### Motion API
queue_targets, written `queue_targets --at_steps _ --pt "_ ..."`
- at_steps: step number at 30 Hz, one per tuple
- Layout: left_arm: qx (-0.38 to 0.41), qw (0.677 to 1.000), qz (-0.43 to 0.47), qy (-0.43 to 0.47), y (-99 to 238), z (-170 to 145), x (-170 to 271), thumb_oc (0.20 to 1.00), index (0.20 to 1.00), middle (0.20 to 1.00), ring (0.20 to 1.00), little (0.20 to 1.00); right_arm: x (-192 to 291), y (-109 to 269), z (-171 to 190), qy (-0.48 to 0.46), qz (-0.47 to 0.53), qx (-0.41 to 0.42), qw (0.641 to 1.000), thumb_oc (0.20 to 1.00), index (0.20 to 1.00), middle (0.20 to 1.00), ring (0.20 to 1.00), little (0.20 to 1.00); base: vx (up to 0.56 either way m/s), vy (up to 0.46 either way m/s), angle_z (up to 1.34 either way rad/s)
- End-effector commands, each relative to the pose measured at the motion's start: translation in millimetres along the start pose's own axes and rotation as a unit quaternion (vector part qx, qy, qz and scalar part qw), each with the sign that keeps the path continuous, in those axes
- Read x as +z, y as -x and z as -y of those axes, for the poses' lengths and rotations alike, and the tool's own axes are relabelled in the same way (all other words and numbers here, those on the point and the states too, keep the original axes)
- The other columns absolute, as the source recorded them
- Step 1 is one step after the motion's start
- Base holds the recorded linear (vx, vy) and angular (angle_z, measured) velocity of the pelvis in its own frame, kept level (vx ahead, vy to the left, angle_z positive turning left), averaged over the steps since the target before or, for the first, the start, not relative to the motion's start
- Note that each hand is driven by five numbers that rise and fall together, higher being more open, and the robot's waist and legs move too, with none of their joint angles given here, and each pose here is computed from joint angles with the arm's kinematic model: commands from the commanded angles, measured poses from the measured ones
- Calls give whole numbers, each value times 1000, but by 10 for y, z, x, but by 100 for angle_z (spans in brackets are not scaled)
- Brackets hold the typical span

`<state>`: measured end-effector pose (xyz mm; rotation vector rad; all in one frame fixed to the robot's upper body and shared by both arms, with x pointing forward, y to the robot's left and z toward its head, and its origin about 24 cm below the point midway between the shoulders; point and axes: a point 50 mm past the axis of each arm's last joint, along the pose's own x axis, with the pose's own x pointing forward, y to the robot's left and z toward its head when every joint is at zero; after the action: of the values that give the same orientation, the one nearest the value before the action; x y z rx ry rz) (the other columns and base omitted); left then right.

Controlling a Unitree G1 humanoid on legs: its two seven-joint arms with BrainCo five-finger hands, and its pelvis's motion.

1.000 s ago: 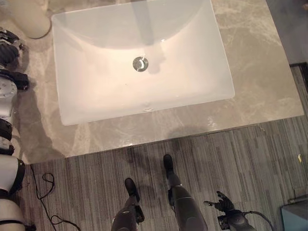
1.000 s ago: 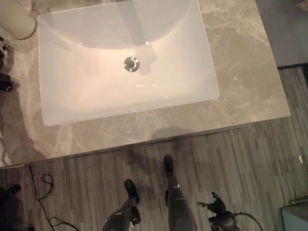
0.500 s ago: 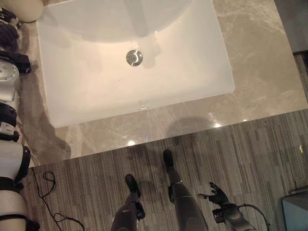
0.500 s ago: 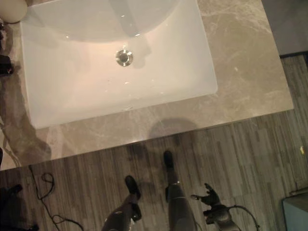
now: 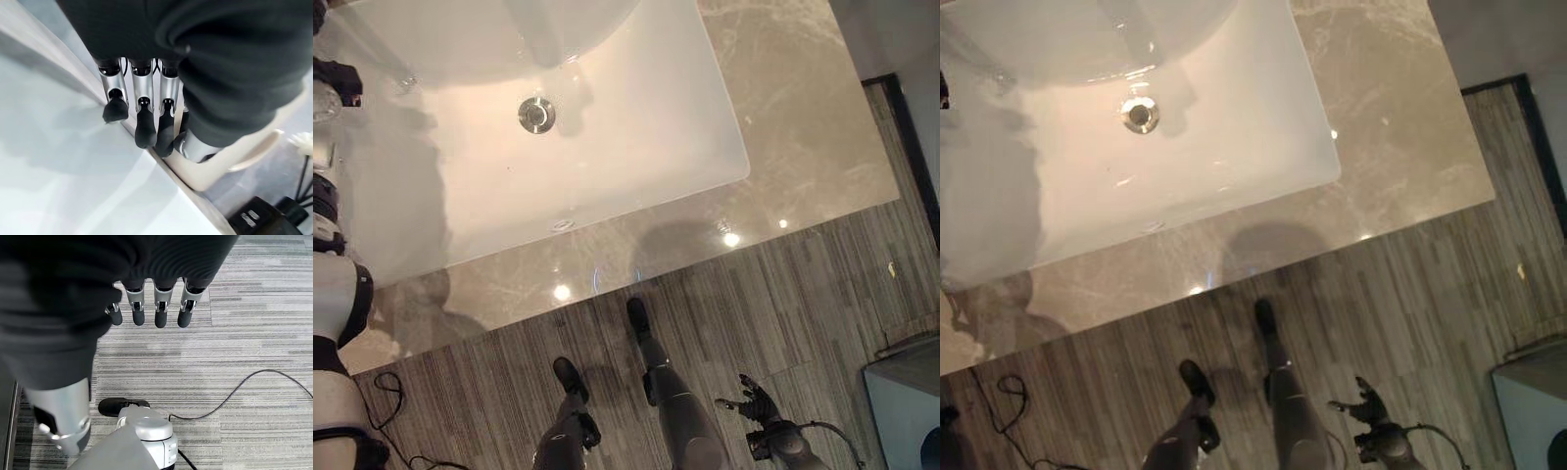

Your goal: Put brush and paste in cup on sink, flatten towel.

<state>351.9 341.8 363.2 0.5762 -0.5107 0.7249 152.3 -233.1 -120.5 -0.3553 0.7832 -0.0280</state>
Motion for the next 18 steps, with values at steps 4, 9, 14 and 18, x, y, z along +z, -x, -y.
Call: queue_targets --at_steps 4,9,14,18 --pt "51 997 -48 -17 128 -122 -383 498 498 498 498 498 -41 8 151 41 -2 -13 999 1000 1000 1000 1000 1000 -9 -46 -26" --pt "106 987 -116 26 543 -231 -1022 1000 1000 1000 1000 1000 1 -65 301 47 -19 -40 998 1000 1000 1000 1000 1000 -16 -13 -50" --pt "134 980 -146 7 1470 -489 -1682 1000 1000 1000 1000 1000 -217 33 519 37 -59 -70 995 1000 1000 1000 1000 1000 -62 132 -16" --pt "140 974 -179 -18 1830 -616 -1897 1000 1000 1000 1000 1000 -315 91 634 29 -75 -87 993 1000 1000 1000 1000 1000 -95 251 8"
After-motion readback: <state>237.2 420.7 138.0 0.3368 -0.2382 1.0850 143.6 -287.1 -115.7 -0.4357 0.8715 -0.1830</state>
